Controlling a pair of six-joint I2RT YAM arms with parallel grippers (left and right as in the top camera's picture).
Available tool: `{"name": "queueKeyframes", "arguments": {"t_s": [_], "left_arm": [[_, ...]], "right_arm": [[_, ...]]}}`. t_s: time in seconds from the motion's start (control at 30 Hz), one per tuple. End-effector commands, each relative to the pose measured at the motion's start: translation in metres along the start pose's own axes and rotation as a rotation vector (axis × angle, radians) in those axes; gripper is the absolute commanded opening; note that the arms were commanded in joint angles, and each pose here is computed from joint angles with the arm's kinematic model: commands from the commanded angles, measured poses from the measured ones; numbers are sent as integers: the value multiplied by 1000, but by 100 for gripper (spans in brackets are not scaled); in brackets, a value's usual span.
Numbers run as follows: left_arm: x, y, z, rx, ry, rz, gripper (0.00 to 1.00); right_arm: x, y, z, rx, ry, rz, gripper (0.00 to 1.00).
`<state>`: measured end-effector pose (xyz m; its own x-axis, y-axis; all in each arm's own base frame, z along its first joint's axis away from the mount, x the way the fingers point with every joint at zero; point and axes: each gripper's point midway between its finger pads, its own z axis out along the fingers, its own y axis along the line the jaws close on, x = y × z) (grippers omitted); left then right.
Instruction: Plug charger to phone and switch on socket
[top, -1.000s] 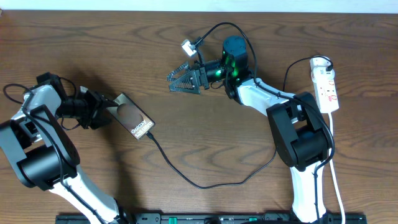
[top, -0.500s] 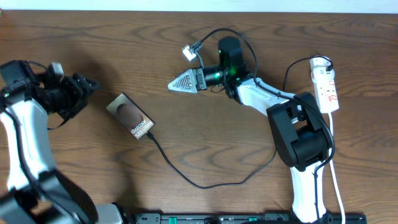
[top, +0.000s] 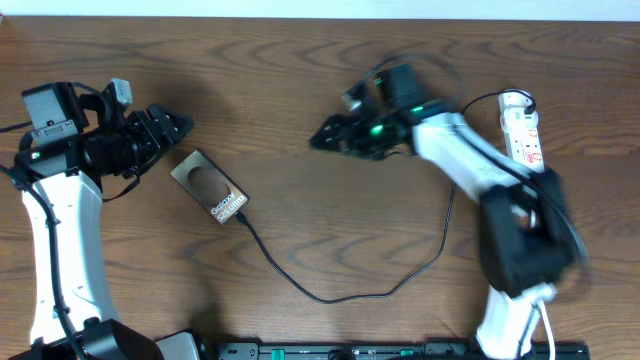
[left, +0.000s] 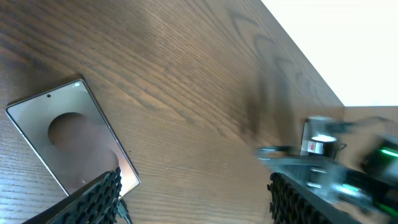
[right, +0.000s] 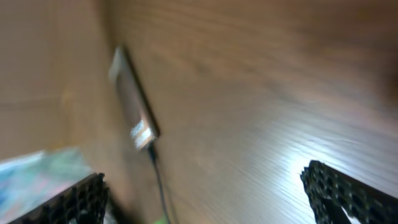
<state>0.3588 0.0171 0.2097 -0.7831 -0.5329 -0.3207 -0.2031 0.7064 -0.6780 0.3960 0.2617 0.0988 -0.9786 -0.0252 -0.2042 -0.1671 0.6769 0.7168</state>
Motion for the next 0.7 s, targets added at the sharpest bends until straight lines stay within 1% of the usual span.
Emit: {"name": "queueKeyframes", "arguments": {"t_s": [0.0,0.07,0.17,0.23,0.3,0.4,0.47,0.57,0.67], "left_arm": [[0,-4,-1,10,-4,25,76],[0,-4,-1,10,-5,25,80],[0,-4,-1,9,-5,26,82],[-1,-4,-1,10,-6,27,83],[-1,-4,-1,10,-7,28,83],[-1,-4,-1,10,-7,31,83],[-2,-5,-1,11,-10,34,83],[-4,-5,-1,13,-18,41,84],[-4,-5,-1,14,-19,42,84]], "right_arm": [[-57,14,-121,293,-367,-181,99],[-67,17,-178,359,-504,-184,99],[-73,16,-264,402,-694,-176,99],[-71,0,-317,444,-803,-130,99],[-66,-22,-359,467,-869,-89,99],[-54,-60,-400,435,-898,-32,99],[-46,-90,-418,387,-902,18,99],[-39,-128,-427,296,-885,61,99],[-39,-168,-419,235,-849,104,99]]}}
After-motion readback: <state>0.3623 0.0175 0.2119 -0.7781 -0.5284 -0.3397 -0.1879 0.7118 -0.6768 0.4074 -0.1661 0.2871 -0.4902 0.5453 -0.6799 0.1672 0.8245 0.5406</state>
